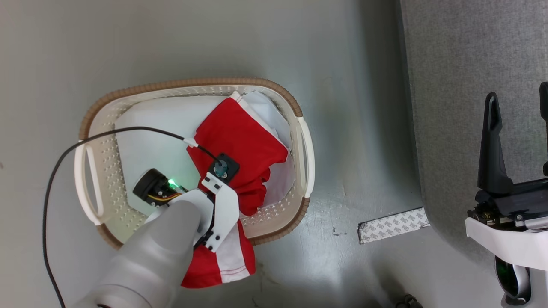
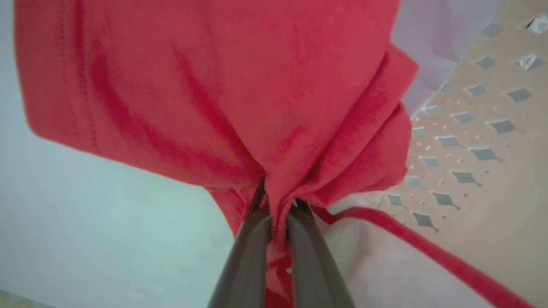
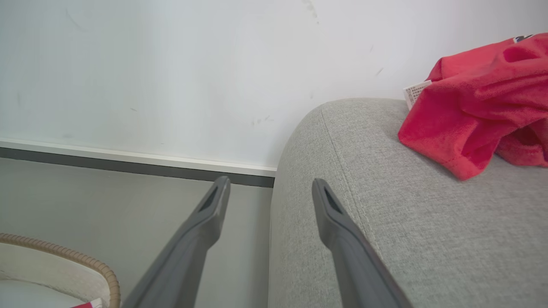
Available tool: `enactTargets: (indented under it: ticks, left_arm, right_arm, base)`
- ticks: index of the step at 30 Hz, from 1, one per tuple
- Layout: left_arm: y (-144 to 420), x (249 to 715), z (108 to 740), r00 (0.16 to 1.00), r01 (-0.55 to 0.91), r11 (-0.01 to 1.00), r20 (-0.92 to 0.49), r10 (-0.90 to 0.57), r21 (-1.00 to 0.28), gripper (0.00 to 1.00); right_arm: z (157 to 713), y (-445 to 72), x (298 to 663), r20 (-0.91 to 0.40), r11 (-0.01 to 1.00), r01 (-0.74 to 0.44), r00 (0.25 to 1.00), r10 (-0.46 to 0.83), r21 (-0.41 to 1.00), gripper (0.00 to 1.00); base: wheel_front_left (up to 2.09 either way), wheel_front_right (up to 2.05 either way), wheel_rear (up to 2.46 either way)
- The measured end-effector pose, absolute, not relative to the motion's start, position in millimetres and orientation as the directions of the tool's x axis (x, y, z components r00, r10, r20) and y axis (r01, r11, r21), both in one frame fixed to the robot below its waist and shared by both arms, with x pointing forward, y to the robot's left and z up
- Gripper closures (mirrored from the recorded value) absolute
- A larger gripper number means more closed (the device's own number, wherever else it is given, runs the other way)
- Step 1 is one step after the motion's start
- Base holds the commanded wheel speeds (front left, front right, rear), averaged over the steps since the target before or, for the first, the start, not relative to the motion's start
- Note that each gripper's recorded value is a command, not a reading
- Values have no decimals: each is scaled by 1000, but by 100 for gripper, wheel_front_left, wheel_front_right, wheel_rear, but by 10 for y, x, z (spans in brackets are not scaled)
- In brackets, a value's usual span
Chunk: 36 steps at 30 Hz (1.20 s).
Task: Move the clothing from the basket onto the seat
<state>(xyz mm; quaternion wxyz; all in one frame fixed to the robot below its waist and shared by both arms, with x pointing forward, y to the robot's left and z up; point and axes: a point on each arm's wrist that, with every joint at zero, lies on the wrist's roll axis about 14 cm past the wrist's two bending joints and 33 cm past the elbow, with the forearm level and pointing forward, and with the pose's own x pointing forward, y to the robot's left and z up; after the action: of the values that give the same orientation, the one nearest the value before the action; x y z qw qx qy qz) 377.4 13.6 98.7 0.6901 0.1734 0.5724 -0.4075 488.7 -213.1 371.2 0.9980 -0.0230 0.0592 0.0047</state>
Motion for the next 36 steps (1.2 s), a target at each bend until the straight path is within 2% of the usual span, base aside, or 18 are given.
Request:
enactTargets:
  ticks: [6, 19, 33, 36]
  left_arm:
    - [72, 3857, 1058, 60, 731, 639, -910, -411, -241, 100]
    - [-112, 4106, 1859, 297, 620, 733, -782, -549, -279, 100]
    - [139, 4149, 3035, 574, 550, 799, -584, -574, -244, 100]
    - [269, 4215, 3313, 661, 511, 832, -519, -541, -215, 100]
  right_arm:
    - [3742, -2130, 4907, -109, 999, -12, 994, 7, -44, 0]
    - [4255, -2037, 4846, -19, 1000, -22, 1000, 22, 7, 0]
    - [4920, -1984, 4354, 79, 997, -20, 997, 14, 72, 0]
    - [5011, -1968, 4226, 93, 997, -23, 996, 15, 79, 0]
  base:
    - [0, 0, 0]
    - [0, 0, 0]
    - [0, 0, 0]
    - [0, 0, 0]
